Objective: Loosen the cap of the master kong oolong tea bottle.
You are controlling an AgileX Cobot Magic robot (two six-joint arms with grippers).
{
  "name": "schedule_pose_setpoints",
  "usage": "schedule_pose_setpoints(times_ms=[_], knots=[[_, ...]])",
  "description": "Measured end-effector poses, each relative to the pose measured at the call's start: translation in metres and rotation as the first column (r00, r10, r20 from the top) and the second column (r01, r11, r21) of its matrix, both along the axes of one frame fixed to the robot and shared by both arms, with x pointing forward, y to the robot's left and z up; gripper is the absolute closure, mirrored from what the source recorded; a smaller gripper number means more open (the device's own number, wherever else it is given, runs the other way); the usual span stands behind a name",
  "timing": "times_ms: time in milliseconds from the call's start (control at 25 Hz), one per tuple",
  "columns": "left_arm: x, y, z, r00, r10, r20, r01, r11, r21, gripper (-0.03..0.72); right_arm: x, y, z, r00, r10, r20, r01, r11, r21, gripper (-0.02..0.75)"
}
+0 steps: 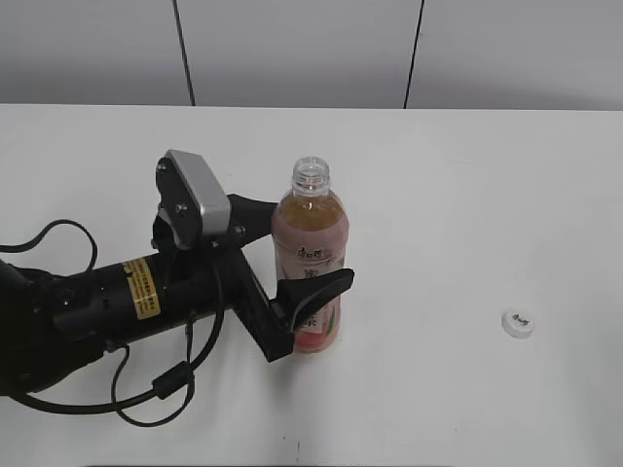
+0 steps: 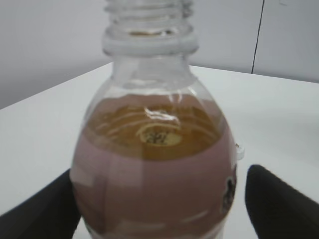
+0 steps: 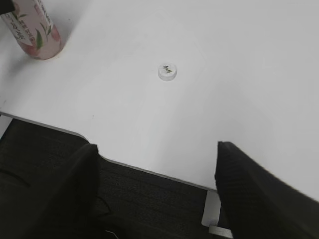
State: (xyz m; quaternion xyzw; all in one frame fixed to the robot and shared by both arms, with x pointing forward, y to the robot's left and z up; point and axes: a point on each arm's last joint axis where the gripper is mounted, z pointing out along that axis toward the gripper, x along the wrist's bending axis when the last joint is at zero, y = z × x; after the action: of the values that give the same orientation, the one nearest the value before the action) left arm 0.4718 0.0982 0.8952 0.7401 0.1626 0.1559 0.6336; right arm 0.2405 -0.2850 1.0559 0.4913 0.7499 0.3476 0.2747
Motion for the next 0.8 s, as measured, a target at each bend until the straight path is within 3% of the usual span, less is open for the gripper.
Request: schedule_pose_setpoints(times_ms=[800], knots=[[0.001,0.002,0.032,0.999,0.035,0.002,-0.035,0.994,-0.105,0.095,0.001,0.000,-0.001,1.000,-0.002,0.007,0.002,1.000,0.002,0.188]])
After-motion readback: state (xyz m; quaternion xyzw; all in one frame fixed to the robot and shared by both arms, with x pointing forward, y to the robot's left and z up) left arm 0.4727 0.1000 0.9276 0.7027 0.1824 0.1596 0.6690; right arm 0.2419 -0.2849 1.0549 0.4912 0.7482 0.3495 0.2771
